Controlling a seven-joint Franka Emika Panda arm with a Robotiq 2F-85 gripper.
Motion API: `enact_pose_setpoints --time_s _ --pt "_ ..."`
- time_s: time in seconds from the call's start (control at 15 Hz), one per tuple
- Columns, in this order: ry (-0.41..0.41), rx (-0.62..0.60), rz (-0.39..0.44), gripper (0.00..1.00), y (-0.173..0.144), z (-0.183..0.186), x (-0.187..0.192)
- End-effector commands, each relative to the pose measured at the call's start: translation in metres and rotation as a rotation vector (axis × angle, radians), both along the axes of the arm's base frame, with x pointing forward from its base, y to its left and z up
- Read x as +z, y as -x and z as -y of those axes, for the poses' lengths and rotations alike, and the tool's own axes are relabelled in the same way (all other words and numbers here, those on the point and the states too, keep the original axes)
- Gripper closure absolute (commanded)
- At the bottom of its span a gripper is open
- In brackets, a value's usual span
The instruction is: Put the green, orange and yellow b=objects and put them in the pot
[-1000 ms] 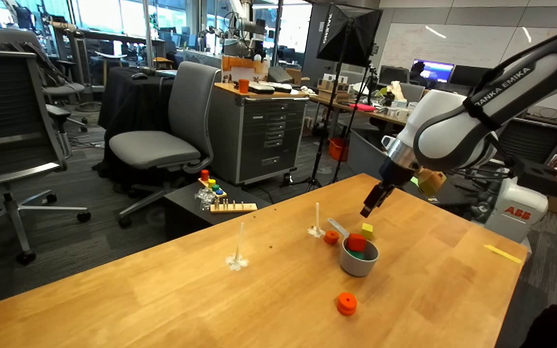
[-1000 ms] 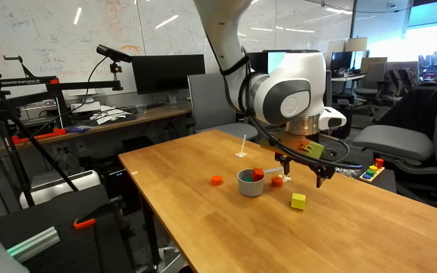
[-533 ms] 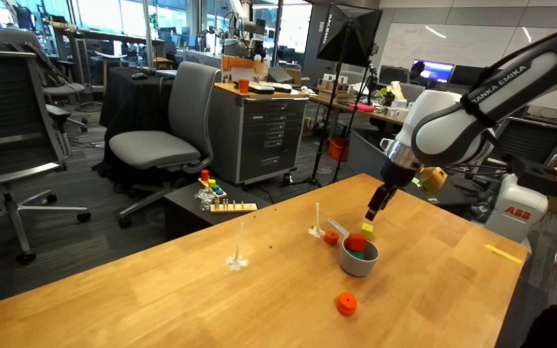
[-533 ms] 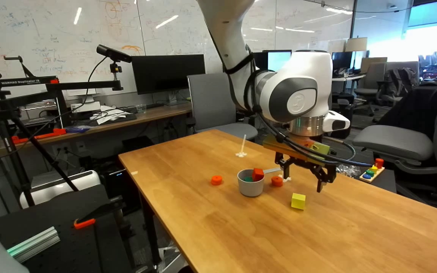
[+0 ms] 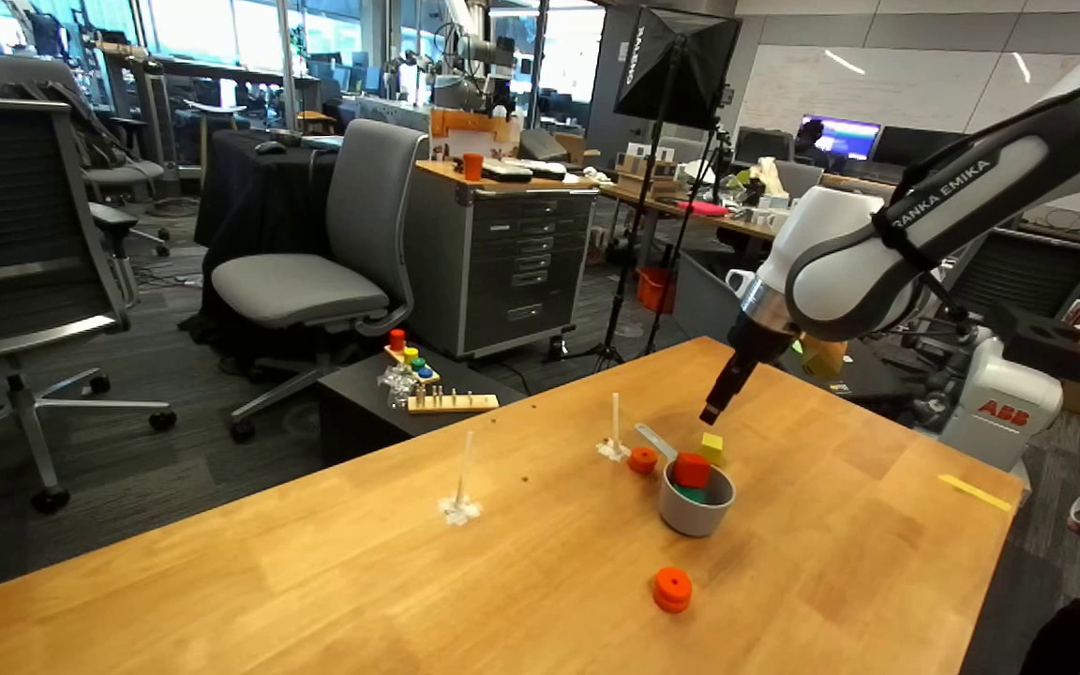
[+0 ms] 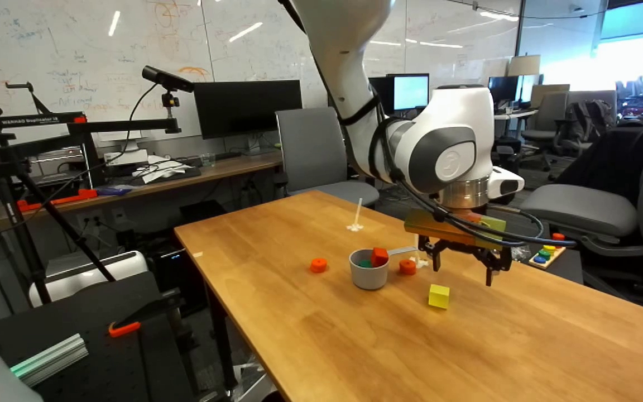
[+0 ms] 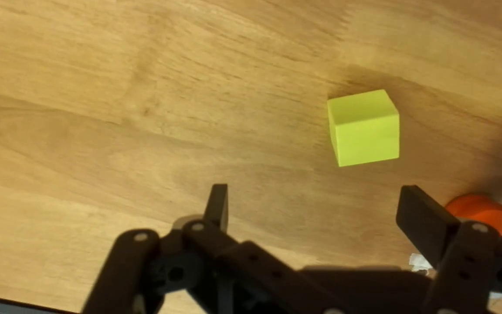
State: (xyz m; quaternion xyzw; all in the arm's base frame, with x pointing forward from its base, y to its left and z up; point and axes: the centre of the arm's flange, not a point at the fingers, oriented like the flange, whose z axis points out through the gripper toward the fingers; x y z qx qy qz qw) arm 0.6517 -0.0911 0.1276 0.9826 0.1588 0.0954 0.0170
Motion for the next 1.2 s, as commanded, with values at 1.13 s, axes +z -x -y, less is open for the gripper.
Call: enact_pose_setpoints --time_s 1.13 --pt "0.000 0.070 -0.019 0.26 -0.008 -0.020 -0.033"
